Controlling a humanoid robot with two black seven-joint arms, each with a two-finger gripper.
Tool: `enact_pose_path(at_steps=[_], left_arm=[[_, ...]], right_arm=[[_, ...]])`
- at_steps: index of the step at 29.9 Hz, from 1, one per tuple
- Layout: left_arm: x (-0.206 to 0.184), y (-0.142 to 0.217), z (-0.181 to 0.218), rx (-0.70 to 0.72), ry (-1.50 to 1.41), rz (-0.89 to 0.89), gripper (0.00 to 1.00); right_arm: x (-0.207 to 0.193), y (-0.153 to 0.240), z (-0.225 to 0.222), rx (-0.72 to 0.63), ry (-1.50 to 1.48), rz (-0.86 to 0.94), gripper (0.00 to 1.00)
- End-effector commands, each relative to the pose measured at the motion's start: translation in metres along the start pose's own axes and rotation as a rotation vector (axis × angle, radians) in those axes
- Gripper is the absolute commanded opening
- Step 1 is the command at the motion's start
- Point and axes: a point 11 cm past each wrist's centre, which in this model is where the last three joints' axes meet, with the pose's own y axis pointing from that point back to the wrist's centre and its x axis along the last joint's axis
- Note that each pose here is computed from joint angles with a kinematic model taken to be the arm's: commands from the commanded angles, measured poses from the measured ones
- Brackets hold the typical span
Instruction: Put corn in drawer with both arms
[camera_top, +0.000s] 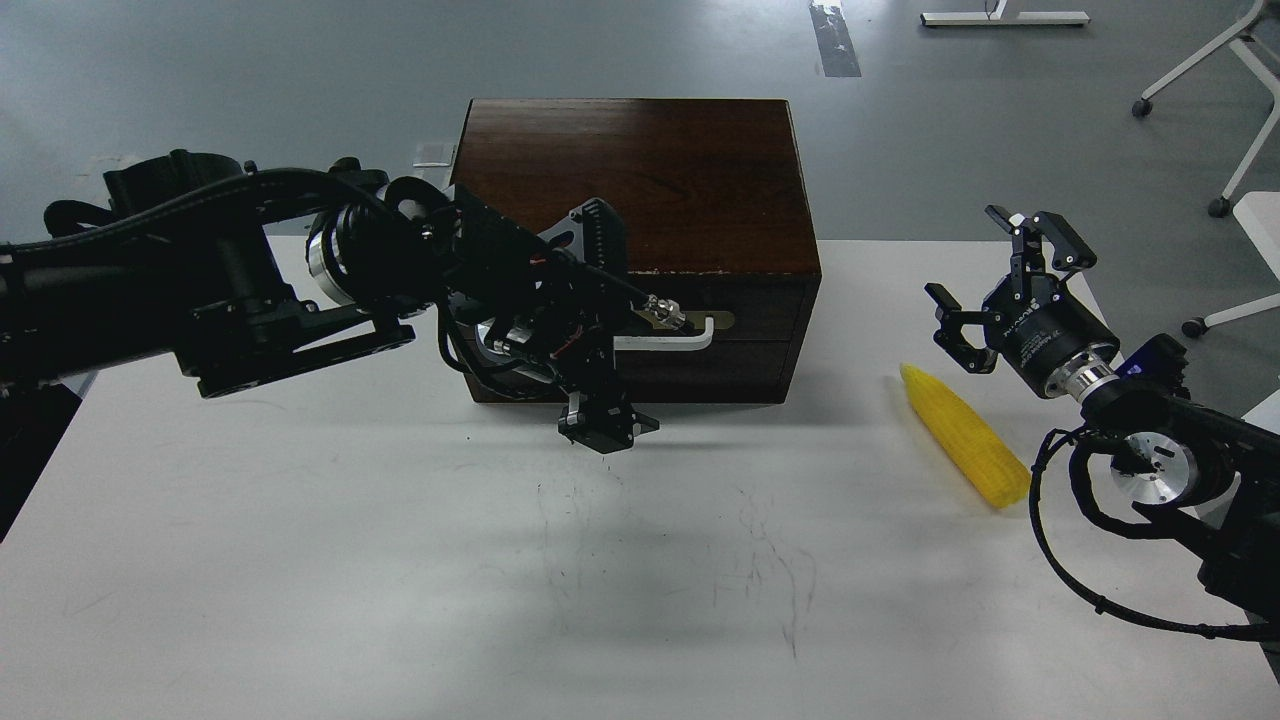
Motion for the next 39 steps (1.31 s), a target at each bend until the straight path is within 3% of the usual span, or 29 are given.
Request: enact_pose_path(at_steps=[1, 39], left_arm=[[-0.002, 0.0, -0.003, 0.006, 0.007, -0.005, 0.98], [-0.027, -0.021, 0.006, -0.028, 0.057, -0.051, 0.98]], right_arm=[[0.001, 0.002, 0.003, -0.005, -0.003, 0.003, 1.0], [0.004, 0.007, 0.012, -0.021, -0.009, 0.014, 1.0]])
